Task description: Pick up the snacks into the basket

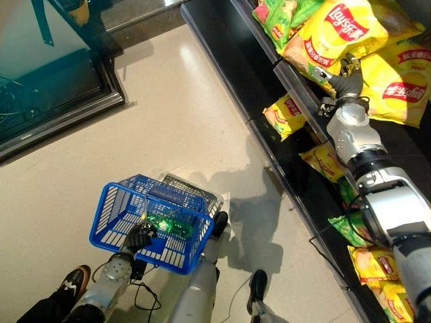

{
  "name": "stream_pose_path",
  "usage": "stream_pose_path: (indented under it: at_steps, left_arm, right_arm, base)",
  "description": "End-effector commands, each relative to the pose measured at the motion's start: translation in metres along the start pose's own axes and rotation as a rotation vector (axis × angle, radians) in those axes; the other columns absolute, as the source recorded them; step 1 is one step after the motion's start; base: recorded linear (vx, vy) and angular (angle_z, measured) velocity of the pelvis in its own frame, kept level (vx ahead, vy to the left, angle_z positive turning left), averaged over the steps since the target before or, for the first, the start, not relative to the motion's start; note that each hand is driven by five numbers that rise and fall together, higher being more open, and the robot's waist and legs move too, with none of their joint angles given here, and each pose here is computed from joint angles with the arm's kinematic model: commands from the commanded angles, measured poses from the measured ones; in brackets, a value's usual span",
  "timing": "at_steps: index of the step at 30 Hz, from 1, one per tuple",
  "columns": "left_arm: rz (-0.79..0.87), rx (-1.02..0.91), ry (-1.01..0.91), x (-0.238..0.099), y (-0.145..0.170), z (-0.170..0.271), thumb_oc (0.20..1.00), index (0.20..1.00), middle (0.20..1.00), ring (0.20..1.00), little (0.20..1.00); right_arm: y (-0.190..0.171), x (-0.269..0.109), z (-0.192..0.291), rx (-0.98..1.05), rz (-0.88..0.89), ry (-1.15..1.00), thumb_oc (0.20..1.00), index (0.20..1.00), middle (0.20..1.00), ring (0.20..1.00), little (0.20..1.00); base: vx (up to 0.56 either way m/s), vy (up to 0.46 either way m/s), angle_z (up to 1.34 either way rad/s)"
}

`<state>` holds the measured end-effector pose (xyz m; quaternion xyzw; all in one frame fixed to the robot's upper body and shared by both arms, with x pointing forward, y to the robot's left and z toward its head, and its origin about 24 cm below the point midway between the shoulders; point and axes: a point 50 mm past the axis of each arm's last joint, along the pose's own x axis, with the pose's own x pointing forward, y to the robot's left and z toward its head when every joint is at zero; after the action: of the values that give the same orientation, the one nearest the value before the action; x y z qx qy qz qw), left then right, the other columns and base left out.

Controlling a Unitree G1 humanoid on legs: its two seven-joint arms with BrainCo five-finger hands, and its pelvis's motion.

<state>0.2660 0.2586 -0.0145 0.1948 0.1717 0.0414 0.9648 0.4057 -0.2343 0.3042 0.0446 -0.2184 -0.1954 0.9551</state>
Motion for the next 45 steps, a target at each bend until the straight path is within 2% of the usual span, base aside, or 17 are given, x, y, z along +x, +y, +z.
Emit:
stream_pose_path:
  at_steps: [1, 2, 3, 4, 5, 19, 30, 31, 32, 33, 45]
  left_arm:
    - [0.031, -0.037, -0.097, -0.007, 0.009, 0.011, 0.2, 0.2, 0.2, 0.2, 0.2]
    - [0.03, -0.037, -0.104, -0.007, 0.008, 0.013, 0.2, 0.2, 0.2, 0.2, 0.2]
    - [0.026, -0.035, -0.108, -0.006, 0.008, 0.014, 0.2, 0.2, 0.2, 0.2, 0.2]
    - [0.023, -0.032, -0.112, -0.006, 0.007, 0.015, 0.2, 0.2, 0.2, 0.2, 0.2]
    - [0.023, -0.032, -0.112, -0.006, 0.007, 0.015, 0.2, 0.2, 0.2, 0.2, 0.2]
    - [0.017, -0.03, -0.12, -0.004, 0.004, 0.017, 0.2, 0.2, 0.2, 0.2, 0.2]
    - [0.028, -0.011, -0.106, -0.003, 0.01, 0.015, 0.2, 0.2, 0.2, 0.2, 0.2]
    - [0.029, -0.01, -0.104, -0.004, 0.01, 0.015, 0.2, 0.2, 0.2, 0.2, 0.2]
    - [0.027, -0.007, -0.103, -0.004, 0.011, 0.015, 0.2, 0.2, 0.2, 0.2, 0.2]
    - [0.027, -0.007, -0.103, -0.004, 0.011, 0.014, 0.2, 0.2, 0.2, 0.2, 0.2]
    - [0.032, -0.01, -0.086, -0.004, 0.011, 0.011, 0.2, 0.2, 0.2, 0.2, 0.2]
  right_arm:
    - [0.009, 0.002, 0.027, 0.109, 0.025, -0.109, 1.0, 1.0, 1.0, 1.0, 1.0]
    - [0.008, 0.002, 0.026, 0.113, 0.019, -0.108, 1.0, 1.0, 1.0, 1.0, 1.0]
    - [0.008, 0.002, 0.029, 0.098, 0.025, -0.119, 0.539, 0.539, 0.539, 0.539, 0.539]
    - [0.009, 0.002, 0.031, 0.096, 0.029, -0.126, 0.351, 0.351, 0.351, 0.351, 0.351]
    - [0.009, 0.002, 0.031, 0.096, 0.029, -0.126, 0.2, 0.2, 0.2, 0.2, 0.2]
    - [0.002, 0.003, 0.025, 0.081, 0.002, -0.108, 0.2, 0.2, 0.2, 0.2, 0.2]
    - [0.009, -0.004, 0.019, 0.09, 0.043, -0.113, 0.2, 0.2, 0.2, 0.2, 0.2]
    - [0.009, -0.004, 0.018, 0.087, 0.045, -0.112, 0.423, 0.423, 0.423, 0.423, 0.423]
    - [0.01, -0.004, 0.017, 0.077, 0.047, -0.109, 0.595, 0.595, 0.595, 0.595, 0.595]
    - [0.01, -0.005, 0.016, 0.063, 0.053, -0.107, 1.0, 1.0, 1.0, 1.0, 1.0]
    - [0.011, -0.004, 0.013, -0.108, 0.1, -0.113, 1.0, 1.0, 1.0, 1.0, 1.0]
  base:
    - [-0.01, 0.003, -0.06]
    - [-0.02, 0.021, -0.03]
    - [0.0, 0.0, 0.0]
    - [0.0, 0.0, 0.0]
    - [0.0, 0.0, 0.0]
    - [0.0, -0.002, 0.04]
    - [0.0, 0.0, 0.0]
    - [0.0, 0.0, 0.0]
    - [0.0, 0.0, 0.0]
    - [0.0, 0.0, 0.0]
    - [0.0, -0.001, -0.01]
